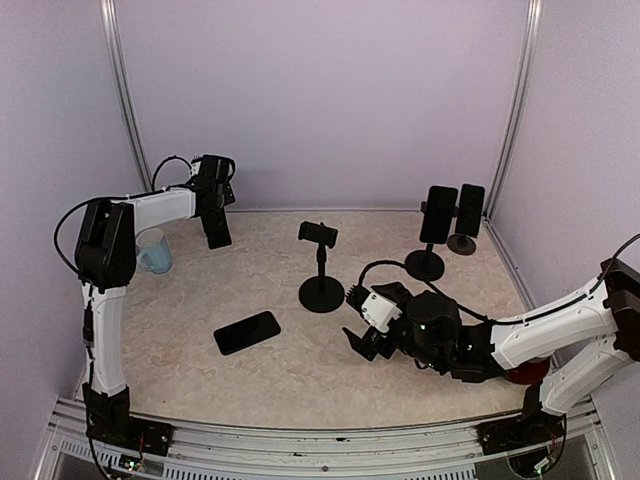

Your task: Place the phone on the phone stand

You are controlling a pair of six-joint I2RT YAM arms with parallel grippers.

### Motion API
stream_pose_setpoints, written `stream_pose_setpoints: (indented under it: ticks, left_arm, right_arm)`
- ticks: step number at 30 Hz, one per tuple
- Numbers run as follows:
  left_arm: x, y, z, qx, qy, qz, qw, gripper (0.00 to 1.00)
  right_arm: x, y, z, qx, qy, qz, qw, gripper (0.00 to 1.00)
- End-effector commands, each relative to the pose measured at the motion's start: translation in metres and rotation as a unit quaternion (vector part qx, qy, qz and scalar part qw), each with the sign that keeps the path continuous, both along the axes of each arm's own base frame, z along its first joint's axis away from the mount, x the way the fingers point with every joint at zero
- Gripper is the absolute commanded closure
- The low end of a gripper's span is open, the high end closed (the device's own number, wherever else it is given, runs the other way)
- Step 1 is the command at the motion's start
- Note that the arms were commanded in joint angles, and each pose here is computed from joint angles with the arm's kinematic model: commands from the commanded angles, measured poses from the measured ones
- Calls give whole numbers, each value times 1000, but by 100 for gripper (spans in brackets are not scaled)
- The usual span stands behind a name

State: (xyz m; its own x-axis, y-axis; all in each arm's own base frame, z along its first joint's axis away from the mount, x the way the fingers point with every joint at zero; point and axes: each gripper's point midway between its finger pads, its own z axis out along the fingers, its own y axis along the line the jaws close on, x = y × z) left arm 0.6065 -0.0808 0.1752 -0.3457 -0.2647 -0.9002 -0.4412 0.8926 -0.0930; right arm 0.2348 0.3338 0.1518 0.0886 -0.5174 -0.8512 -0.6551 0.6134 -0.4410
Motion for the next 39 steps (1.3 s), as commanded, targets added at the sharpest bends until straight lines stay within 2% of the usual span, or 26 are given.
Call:
stream_pose_setpoints:
  ticks: [1, 13, 18, 27, 33, 39]
  left_arm:
    - [14, 5, 9, 14, -20, -2, 1000, 18]
    - [21, 11, 0, 19, -20, -1, 1000, 10]
    - [25, 8, 3, 20, -25, -8, 999, 2]
    - [23, 8, 13, 12, -31, -9, 999, 1]
    - [3, 4, 64, -14, -68, -22, 997, 1]
    - [-45, -22, 121, -25, -123, -72, 989, 1]
  right_arm:
    - [6, 5, 10, 17, -4, -4, 1000, 0]
    - [6, 5, 10, 16, -2, -4, 1000, 0]
    - [6, 5, 9, 15, -3, -5, 1000, 0]
    - [6, 5, 8, 14, -2, -4, 1000, 0]
    - [5, 6, 8, 13, 0, -2, 1000, 0]
    - [4, 9, 7, 14, 5, 6, 1000, 0]
